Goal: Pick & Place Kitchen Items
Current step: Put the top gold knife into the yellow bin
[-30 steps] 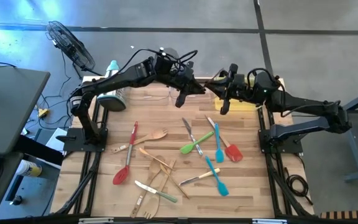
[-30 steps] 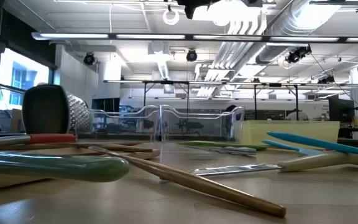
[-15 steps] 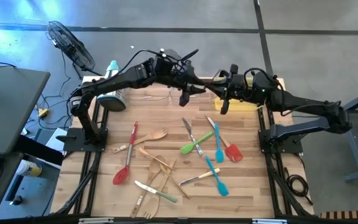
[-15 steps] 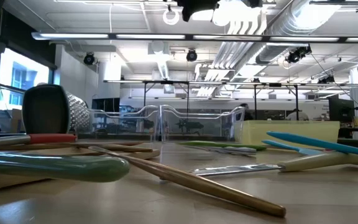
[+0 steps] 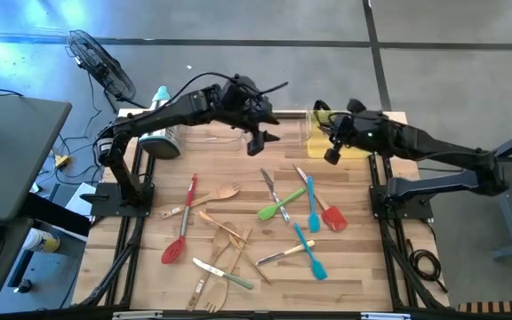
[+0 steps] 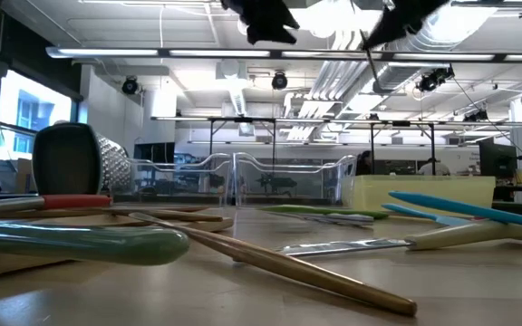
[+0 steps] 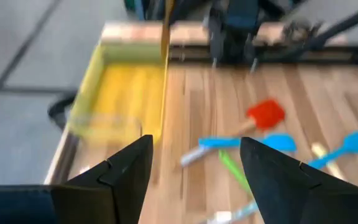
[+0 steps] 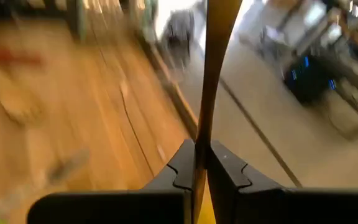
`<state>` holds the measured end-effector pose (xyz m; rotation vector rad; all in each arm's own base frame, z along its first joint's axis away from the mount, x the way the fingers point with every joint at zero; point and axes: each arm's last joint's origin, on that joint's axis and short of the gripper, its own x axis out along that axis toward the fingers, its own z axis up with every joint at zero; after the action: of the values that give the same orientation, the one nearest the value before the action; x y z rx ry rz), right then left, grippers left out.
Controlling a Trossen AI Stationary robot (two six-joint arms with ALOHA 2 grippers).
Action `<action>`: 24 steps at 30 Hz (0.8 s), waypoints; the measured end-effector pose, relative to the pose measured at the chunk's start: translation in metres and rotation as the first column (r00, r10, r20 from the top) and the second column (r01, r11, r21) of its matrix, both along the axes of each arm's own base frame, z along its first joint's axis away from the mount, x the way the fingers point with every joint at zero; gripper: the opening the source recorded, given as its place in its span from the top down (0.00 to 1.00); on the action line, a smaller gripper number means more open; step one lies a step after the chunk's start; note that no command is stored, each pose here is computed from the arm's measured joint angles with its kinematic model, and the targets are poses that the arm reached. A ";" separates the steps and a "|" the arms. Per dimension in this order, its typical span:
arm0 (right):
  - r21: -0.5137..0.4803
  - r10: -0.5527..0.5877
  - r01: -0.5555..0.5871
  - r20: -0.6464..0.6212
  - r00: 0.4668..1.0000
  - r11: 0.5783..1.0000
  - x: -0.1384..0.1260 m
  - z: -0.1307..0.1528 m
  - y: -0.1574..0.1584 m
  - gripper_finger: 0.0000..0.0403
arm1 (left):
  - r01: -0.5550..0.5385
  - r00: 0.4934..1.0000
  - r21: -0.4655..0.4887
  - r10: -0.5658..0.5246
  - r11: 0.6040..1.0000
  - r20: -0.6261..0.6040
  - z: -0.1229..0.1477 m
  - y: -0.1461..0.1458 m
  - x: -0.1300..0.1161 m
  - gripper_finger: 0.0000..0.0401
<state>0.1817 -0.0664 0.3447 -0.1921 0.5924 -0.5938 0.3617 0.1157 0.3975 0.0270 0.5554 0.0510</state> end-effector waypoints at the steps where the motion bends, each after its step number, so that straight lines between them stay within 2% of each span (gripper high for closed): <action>1: 0.005 -0.029 0.029 -0.053 0.998 1.000 -0.002 -0.005 -0.003 0.98 | -0.002 1.000 -0.008 0.002 1.000 -0.028 -0.002 0.000 -0.002 0.41; 5: 0.013 -0.120 0.127 -0.243 0.963 0.992 -0.006 -0.022 -0.019 0.98 | 0.002 0.992 -0.018 -0.004 1.000 -0.126 -0.006 -0.003 -0.012 0.41; 8: 0.017 -0.158 0.173 -0.336 0.928 0.985 -0.007 -0.032 -0.034 0.98 | -0.005 0.979 -0.029 -0.001 1.000 -0.202 -0.009 -0.006 -0.020 0.41; 16: 0.030 -0.205 0.272 -0.576 0.791 0.962 -0.014 -0.063 -0.087 0.98 | -0.029 0.952 -0.042 0.015 0.999 -0.304 -0.015 -0.008 -0.028 0.41; 20: 0.096 -0.174 0.299 -0.633 0.755 0.949 -0.021 -0.081 -0.114 0.98 | -0.034 0.939 -0.060 0.011 0.998 -0.345 -0.018 -0.009 -0.031 0.41; 24: 0.129 -0.113 0.286 -0.708 0.697 0.950 -0.022 -0.101 -0.133 0.98 | -0.040 0.919 -0.078 0.006 0.996 -0.395 -0.021 -0.010 -0.035 0.41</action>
<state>0.1600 -0.1996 0.2438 -0.1258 1.4366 -0.6550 0.3263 0.1053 0.3763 -0.0533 0.9631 0.0448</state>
